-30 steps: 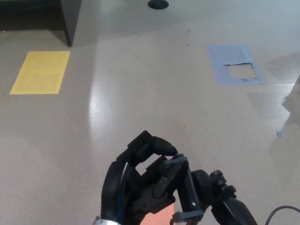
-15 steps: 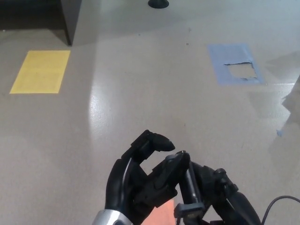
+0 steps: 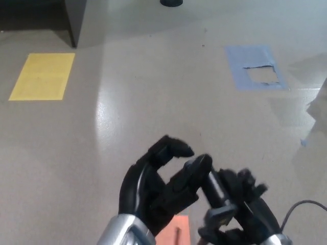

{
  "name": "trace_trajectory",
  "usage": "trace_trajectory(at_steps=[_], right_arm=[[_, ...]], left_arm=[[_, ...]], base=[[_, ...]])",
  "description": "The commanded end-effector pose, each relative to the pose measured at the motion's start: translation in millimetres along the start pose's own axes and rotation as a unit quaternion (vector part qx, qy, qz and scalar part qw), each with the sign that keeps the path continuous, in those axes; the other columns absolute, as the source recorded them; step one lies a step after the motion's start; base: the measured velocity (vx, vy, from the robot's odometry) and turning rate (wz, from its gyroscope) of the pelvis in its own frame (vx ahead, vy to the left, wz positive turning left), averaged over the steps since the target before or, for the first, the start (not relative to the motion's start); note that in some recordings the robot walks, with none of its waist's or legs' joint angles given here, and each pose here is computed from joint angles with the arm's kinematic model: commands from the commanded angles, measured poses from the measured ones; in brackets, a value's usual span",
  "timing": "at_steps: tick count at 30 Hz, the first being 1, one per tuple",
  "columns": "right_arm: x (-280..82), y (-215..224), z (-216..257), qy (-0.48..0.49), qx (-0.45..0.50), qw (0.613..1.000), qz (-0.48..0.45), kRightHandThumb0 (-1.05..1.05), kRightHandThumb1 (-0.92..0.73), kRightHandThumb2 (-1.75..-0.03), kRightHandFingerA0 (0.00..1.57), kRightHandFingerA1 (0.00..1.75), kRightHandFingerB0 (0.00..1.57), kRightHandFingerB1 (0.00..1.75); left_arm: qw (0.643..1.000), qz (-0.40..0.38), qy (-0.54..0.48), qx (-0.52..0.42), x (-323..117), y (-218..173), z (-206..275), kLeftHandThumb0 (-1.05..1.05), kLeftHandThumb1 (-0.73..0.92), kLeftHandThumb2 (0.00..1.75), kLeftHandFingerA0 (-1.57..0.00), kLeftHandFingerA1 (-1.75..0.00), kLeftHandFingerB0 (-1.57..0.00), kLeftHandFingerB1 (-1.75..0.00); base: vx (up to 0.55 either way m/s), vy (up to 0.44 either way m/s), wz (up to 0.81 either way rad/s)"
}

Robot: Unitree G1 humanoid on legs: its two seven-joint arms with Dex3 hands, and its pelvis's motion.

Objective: A phone stand is kept on the floor and the robot uses both its hands to grab it and uses its left hand to extend the phone stand by pulling it upwards

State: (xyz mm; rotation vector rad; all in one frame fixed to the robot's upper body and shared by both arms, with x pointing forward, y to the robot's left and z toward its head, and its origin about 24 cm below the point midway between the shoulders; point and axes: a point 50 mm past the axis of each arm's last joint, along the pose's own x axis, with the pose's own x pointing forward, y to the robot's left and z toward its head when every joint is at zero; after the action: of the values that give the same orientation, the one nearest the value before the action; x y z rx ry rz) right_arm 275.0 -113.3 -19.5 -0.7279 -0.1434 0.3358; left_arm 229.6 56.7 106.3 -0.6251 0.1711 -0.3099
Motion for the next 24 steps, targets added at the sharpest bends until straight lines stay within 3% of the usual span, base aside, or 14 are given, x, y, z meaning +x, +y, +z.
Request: trace_trajectory(at_steps=[1,2,6,7,11,12,13,14,15,16,18,19,20,24], right_arm=[[20.5,-7.6,10.9,0.02,0.063,0.997,-0.036,-1.03,-0.76,-0.64,0.6,1.05,0.61,0.94],[19.7,-7.0,10.0,0.021,0.057,0.998,-0.035,-1.02,-0.77,-0.63,0.32,1.14,0.41,0.99],[15.3,-6.5,3.8,0.031,0.054,0.997,-0.047,-1.04,-0.79,-0.65,0.38,1.1,0.36,1.01],[13.9,-6.7,1.9,0.034,0.059,0.997,-0.046,-1.05,-0.82,-0.63,0.53,1.05,0.44,0.96],[6.1,-8.8,-10.5,0.056,0.064,0.995,-0.048,-1.05,-0.81,-0.63,0.53,1.01,0.47,0.95],[5.3,-9.2,-12.9,0.065,0.066,0.995,-0.047,-1.01,-0.56,-1.08,0.53,0.89,0.5,0.86],[5.0,-9.0,-13.8,0.07,0.067,0.994,-0.045,-1.01,-0.56,-1.08,0.53,0.89,0.5,0.86],[5.0,-9.4,-14.9,0.074,0.069,0.994,-0.044,-1.04,-0.56,-1.08,0.51,0.88,0.5,0.86],[4.6,-9.6,-15.8,0.077,0.07,0.994,-0.041,-1.03,-0.56,-1.07,0.52,0.88,0.5,0.85],[4.1,-9.7,-16.4,0.079,0.07,0.994,-0.039,-1.03,-0.56,-1.07,0.52,0.88,0.5,0.85],[2.3,-8.6,-18.0,0.081,0.067,0.994,-0.036,-1.02,-0.56,-1.07,0.54,0.89,0.5,0.85],[1.1,-8.1,-18.9,0.081,0.065,0.994,-0.036,-1.02,-0.56,-1.07,0.54,0.89,0.5,0.85],[0.2,-7.4,-19.3,0.081,0.064,0.994,-0.033,-1.03,-0.78,-0.62,0.55,0.99,0.48,0.93],[-3.8,-3.5,-22.9,0.088,0.06,0.994,-0.024,-1.05,-0.8,-0.62,0.53,1.03,0.46,0.95]], left_arm=[[0.991,-0.108,-0.049,-0.065,8.2,-68.5,41.2,-0.11,0.56,0.76,-0.84,-1.75,-0.57,-1.75],[0.99,-0.113,-0.055,-0.066,8.6,-74.3,47.0,-0.12,0.55,0.75,-0.86,-1.75,-0.53,-1.75],[0.982,-0.154,-0.09,-0.061,11.7,-102.7,79.5,-0.08,0.54,0.82,-0.9,-1.75,-0.64,-1.75],[0.98,-0.163,-0.098,-0.058,12.4,-107.4,85.8,-0.05,0.53,0.85,-0.92,-1.75,-0.63,-1.75],[0.961,-0.212,-0.174,-0.016,12.6,-144.1,148.4,-0.03,0.45,0.92,-1.04,-1.75,-0.6,-1.75],[0.954,-0.228,-0.192,-0.013,10.8,-152.4,164.6,-0.06,0.41,0.89,-1.06,-1.75,-0.61,-1.75],[0.953,-0.232,-0.196,-0.013,9.9,-155.6,171.2,-0.06,0.41,0.89,-1.06,-1.75,-0.61,-1.75],[0.947,-0.242,-0.212,-0.008,7.2,-162.5,184.1,-0.08,0.41,0.89,-1.05,-1.75,-0.62,-1.75],[0.941,-0.256,-0.221,-0.006,3.6,-169.8,198.0,-0.12,0.43,0.89,-1.04,-1.75,-0.52,-1.26],[0.937,-0.268,-0.223,-0.007,-0.1,-175.8,209.6,-0.12,0.43,0.89,-1.04,-1.75,-0.52,-1.26],[0.931,-0.282,-0.231,-0.007,-3.0,-181.1,221.9,-0.09,0.38,0.92,-1.06,-1.75,-0.55,-1.66],[0.931,-0.282,-0.23,-0.016,-4.2,-183.2,226.6,-0.09,0.38,0.92,-1.06,-1.75,-0.55,-1.66],[0.927,-0.291,-0.234,-0.01,-4.8,-184.9,232.0,-0.12,0.41,0.91,-1.05,-1.75,-0.56,-1.6],[0.924,-0.294,-0.244,-0.019,-7.8,-192.6,251.7,-0.09,0.41,0.92,-1.01,-1.75,-0.44,-1.6]], base=[[0.0,0.0,0.0],[0.0,0.0,0.0],[0.0,0.0,0.0],[0.0,0.0,0.0],[0.0,0.0,0.0],[0.0,0.0,0.0],[0.0,0.0,0.0],[0.0,0.0,0.0],[0.0,0.0,0.0],[0.0,0.0,0.0],[0.0,0.0,0.0],[0.0,0.0,0.0],[0.0,0.0,0.0],[0.0,0.0,0.0]])
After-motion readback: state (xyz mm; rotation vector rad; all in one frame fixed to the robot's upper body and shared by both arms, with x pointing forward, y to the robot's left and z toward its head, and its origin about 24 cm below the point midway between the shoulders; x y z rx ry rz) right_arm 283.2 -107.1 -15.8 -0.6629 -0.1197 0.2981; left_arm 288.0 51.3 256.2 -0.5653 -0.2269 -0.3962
